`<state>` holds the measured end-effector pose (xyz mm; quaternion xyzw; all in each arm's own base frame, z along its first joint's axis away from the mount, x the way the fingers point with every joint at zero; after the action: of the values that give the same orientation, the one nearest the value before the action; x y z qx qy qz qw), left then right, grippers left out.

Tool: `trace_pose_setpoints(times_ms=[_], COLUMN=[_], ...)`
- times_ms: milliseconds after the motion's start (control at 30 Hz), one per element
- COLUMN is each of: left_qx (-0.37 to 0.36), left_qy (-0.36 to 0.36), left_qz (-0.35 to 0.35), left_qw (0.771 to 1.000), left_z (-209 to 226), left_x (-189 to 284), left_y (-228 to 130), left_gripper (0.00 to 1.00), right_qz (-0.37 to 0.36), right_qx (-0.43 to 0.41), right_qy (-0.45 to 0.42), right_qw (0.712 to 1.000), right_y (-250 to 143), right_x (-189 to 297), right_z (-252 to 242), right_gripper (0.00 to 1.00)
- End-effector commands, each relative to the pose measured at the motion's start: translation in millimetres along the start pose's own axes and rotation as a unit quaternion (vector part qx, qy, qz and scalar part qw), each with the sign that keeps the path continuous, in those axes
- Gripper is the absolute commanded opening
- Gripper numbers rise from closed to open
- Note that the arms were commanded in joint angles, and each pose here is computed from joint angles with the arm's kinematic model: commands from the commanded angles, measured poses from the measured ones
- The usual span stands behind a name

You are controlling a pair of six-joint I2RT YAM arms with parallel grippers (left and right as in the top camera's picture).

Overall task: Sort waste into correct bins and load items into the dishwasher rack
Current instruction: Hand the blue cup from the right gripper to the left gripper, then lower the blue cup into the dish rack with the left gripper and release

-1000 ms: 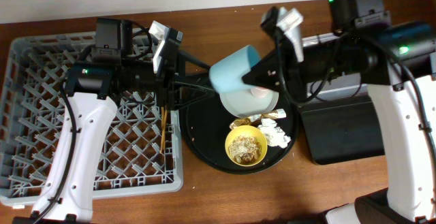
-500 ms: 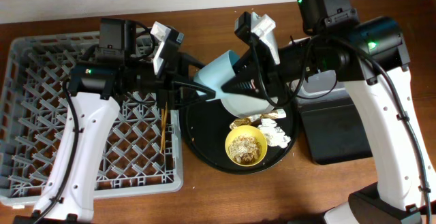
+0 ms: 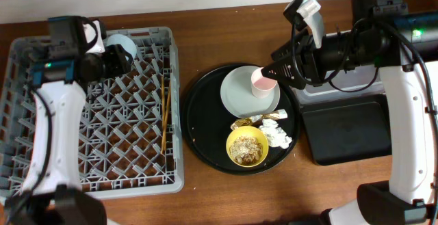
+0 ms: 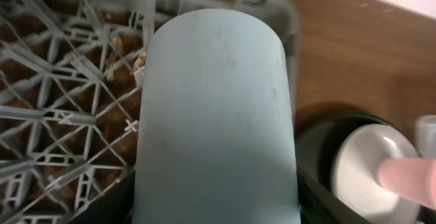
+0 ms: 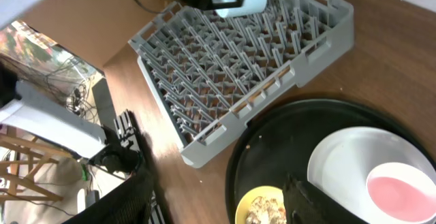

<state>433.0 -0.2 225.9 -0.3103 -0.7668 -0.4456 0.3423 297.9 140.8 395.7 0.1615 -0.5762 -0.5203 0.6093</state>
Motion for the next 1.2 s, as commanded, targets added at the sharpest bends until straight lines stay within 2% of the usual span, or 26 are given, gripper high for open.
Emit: trace_pose_setpoints(times_ms=[0,300,467,567,733,833,867,967,1067,1100,1167], left_qx=[0.023,0.039,0.039,0.048,0.038,0.037,0.037,0.033,0.025,0.024,0.022], left_qy=[0.036,0.053,0.053,0.039,0.060,0.085,0.087,0.077,0.060,0.056,0.053], left_qz=[0.044,0.085,0.086,0.120,0.160,0.160,0.161,0.139,0.098,0.090,0.081], left_qw=[0.998,0.994,0.994,0.991,0.985,0.983,0.982,0.987,0.993,0.994,0.995], left_z=[19,27,16,9,9,21,22,16,-5,-9,-16], left_x=[-45,-48,-20,-11,-34,-54,-55,-51,-22,-13,4], left_y=[-12,-30,-18,-29,-46,-45,-45,-32,0,6,14], left_gripper=[0.15,0.13,0.09,0.09,0.09,0.10,0.14,0.52,0.80,0.85,0.84], right_qz=[0.007,0.027,0.038,0.037,0.038,0.043,0.043,0.043,0.044,0.044,0.045], right_qx=[0.005,-0.005,-0.009,-0.009,-0.011,-0.014,-0.014,-0.015,-0.016,-0.016,-0.017], right_qy=[-0.020,-0.030,-0.038,-0.037,-0.037,-0.038,-0.038,-0.037,-0.037,-0.037,-0.036], right_qw=[1.000,0.999,0.999,0.999,0.999,0.998,0.998,0.998,0.998,0.998,0.998], right_y=[-2,-10,-13,-13,-14,-16,-16,-16,-16,-16,-16], right_x=[6,5,5,5,5,5,5,5,5,5,5], right_z=[2,-1,-5,-5,-4,-4,-4,-4,-3,-3,-3], right_gripper=[0.62,0.63,0.63,0.63,0.63,0.63,0.63,0.64,0.64,0.65,0.69])
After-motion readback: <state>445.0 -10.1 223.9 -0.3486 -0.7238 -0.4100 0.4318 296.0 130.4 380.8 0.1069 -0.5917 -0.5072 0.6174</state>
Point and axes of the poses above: each gripper's point midway between its finger pads, its own x axis back along the fingers, its own z axis along the line the jaws close on, y = z × x, the point moved 2 cm from there along x, back along the fingers, and after that the axes turned 10 degrees about x, right-handed, at the moved point
